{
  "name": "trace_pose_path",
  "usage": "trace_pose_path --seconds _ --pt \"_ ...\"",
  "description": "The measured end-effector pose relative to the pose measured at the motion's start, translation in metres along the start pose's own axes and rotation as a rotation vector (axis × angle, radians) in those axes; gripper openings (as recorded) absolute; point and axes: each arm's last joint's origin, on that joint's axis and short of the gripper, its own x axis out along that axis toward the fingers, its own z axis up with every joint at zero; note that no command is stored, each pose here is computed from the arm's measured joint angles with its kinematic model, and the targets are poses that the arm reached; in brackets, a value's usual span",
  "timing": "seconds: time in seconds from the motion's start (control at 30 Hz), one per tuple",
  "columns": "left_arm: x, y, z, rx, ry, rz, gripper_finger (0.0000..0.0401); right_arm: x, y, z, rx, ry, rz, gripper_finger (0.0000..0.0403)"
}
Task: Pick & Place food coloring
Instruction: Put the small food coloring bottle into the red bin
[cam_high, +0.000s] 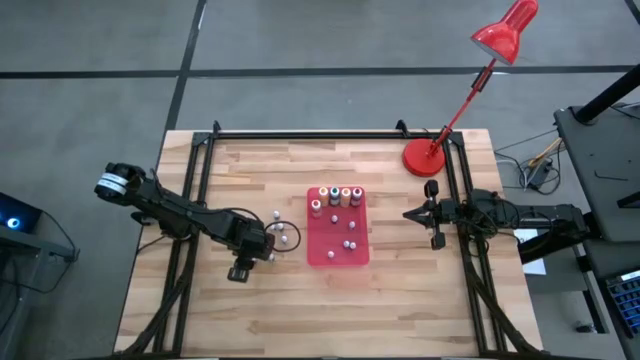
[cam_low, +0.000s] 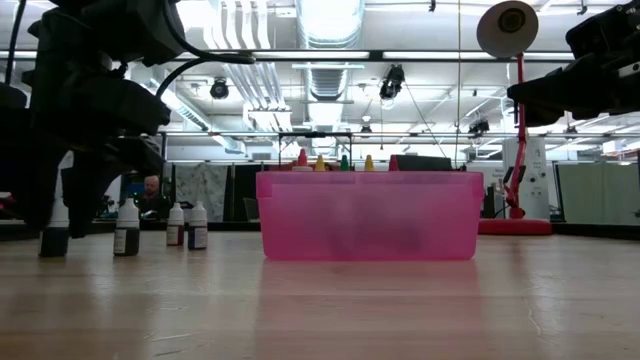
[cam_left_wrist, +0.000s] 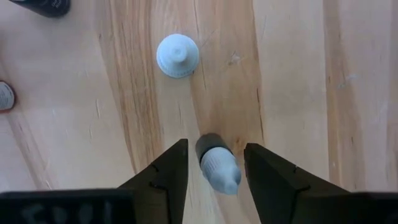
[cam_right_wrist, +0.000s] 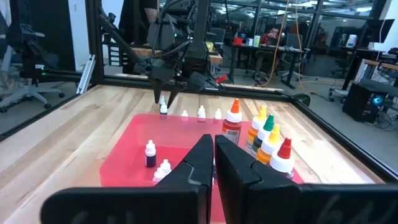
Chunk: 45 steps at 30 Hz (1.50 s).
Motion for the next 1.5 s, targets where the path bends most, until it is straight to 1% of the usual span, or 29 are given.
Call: trace_pose_path --seconds 0.27,0.63,0.73,0.87,1.03,1.2,1.4,1.5 --pt "0.0 0.0 0.0 0.0 0.0 0.0 0.0122 0.0 0.0 0.0 -0.001 0.0 0.0 0.0009" --pt "0.0 0.0 0.0 -0.001 -0.001 -0.002 0.0056 0.0 0.0 0.0 -0.001 0.0 0.0 0.0009" --pt "0.0 0.0 0.0 -0.002 -0.002 -0.002 0.0049 0.0 0.0 0.0 0.0 0.0 0.0 0.0009" --pt "-0.005 -0.001 0.003 -0.002 0.008 -0.005 0.0051 0.0 0.0 0.0 -0.001 0.0 0.0 0.0009" --pt "-0.021 -0.004 0.014 0.024 0.005 -0.003 0.0051 0.0 0.0 0.0 0.0 0.0 0.0 0.0009" --pt "-0.043 -0.006 0.031 0.039 -0.042 0.007 0.0051 0.0 0.0 0.0 0.0 0.0 0.0 0.0009" --pt "-0.068 -0.004 0.058 0.05 -0.131 0.039 0.0051 0.0 0.0 0.0 -0.002 -0.001 0.0 0.0009" --pt "-0.076 0.001 0.073 0.029 -0.165 0.048 0.0051 0.0 0.0 0.0 -0.001 -0.001 0.0 0.0009"
